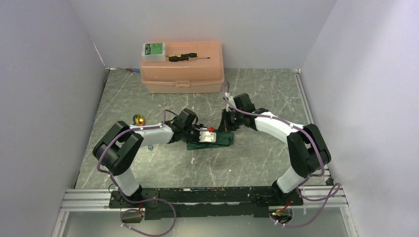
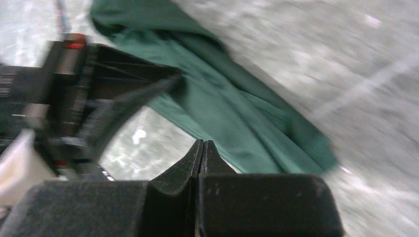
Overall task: Fold the napkin into a case and place the utensils inside
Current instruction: Smooth out the smaller rectangle-folded napkin at the center of the board, then pick up the smaller rectangle-folded napkin from the center of the board, then turn over the rectangle-folded napkin at the center of the board.
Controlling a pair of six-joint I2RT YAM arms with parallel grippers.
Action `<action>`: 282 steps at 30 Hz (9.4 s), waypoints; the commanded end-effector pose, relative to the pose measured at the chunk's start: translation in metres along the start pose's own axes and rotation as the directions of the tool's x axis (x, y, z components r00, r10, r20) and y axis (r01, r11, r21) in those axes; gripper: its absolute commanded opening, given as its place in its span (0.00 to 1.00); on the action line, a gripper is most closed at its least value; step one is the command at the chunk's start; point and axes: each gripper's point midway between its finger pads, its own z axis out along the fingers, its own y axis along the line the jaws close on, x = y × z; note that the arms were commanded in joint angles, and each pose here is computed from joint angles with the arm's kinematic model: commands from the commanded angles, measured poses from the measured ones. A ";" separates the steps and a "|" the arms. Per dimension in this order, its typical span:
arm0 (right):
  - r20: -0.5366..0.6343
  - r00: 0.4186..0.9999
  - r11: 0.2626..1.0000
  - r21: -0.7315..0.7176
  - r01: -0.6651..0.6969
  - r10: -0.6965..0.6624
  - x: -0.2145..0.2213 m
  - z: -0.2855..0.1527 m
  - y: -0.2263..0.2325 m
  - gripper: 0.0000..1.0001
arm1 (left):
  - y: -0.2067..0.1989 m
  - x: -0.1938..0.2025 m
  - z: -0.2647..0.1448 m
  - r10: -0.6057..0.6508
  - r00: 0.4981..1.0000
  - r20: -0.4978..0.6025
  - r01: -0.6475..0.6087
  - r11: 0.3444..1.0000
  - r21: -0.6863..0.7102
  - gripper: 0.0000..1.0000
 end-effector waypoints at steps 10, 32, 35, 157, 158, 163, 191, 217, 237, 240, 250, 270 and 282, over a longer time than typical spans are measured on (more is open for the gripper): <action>-0.024 1.000 0.987 -0.159 0.003 -0.006 -0.006 0.072 0.047 0.00 | -0.021 0.012 -0.005 -0.039 0.998 -0.050 0.041 0.998 0.045 0.03; -0.084 0.996 0.998 -0.053 -0.045 0.041 0.035 0.088 0.006 0.00 | 0.044 -0.005 -0.082 -0.560 0.817 -0.141 0.555 0.828 -0.073 0.43; -0.088 0.995 0.998 -0.048 -0.043 0.039 0.035 0.084 0.007 0.00 | 0.030 0.014 -0.077 -0.574 0.794 -0.200 0.580 0.814 -0.033 0.32; -0.018 0.994 0.911 -0.399 -0.107 0.109 -0.032 0.089 0.082 0.00 | -0.052 0.051 -0.030 -0.211 0.929 -0.303 0.279 0.939 0.202 0.03; -0.019 0.994 0.908 -0.403 -0.110 0.112 -0.032 0.090 0.083 0.00 | -0.052 0.050 -0.030 -0.212 0.930 -0.301 0.279 0.939 0.202 0.03; -0.027 0.993 0.893 -0.436 -0.116 0.116 -0.033 0.092 0.090 0.00 | -0.051 0.048 -0.028 -0.209 0.933 -0.294 0.273 0.941 0.199 0.03; -0.130 0.984 0.968 -0.203 -0.147 0.122 0.032 0.140 0.021 0.00 | -0.014 -0.011 -0.077 -0.252 0.942 -0.223 0.300 0.929 0.215 0.88; -0.128 0.983 0.965 -0.210 -0.159 0.134 0.036 0.135 0.018 0.00 | -0.043 0.047 -0.032 -0.115 0.926 -0.360 0.188 0.967 0.174 0.94; -0.131 0.982 0.957 -0.237 -0.165 0.137 0.030 0.127 0.025 0.00 | -0.028 0.083 -0.016 -0.075 0.862 -0.501 0.167 0.976 0.142 0.03; -0.104 0.987 0.958 -0.248 -0.142 0.119 0.015 0.118 0.028 0.00 | -0.022 0.070 -0.022 -0.094 0.869 -0.485 0.188 0.971 0.148 0.03; 0.004 0.998 0.947 -0.315 0.067 -0.070 -0.046 0.076 0.042 0.00 | -0.048 -0.083 -0.105 -0.358 0.897 -0.258 0.440 0.689 0.575 0.03; 0.334 0.941 0.986 -0.164 -0.002 0.058 -0.074 -0.080 -0.015 0.24 | -0.026 -0.091 -0.095 -0.871 0.316 -0.376 0.647 -0.092 0.757 0.03; 0.187 0.981 0.986 -0.166 -0.027 0.059 0.010 -0.062 0.036 0.28 | -0.023 -0.049 -0.075 -0.880 0.066 -0.470 0.648 -0.320 0.691 0.03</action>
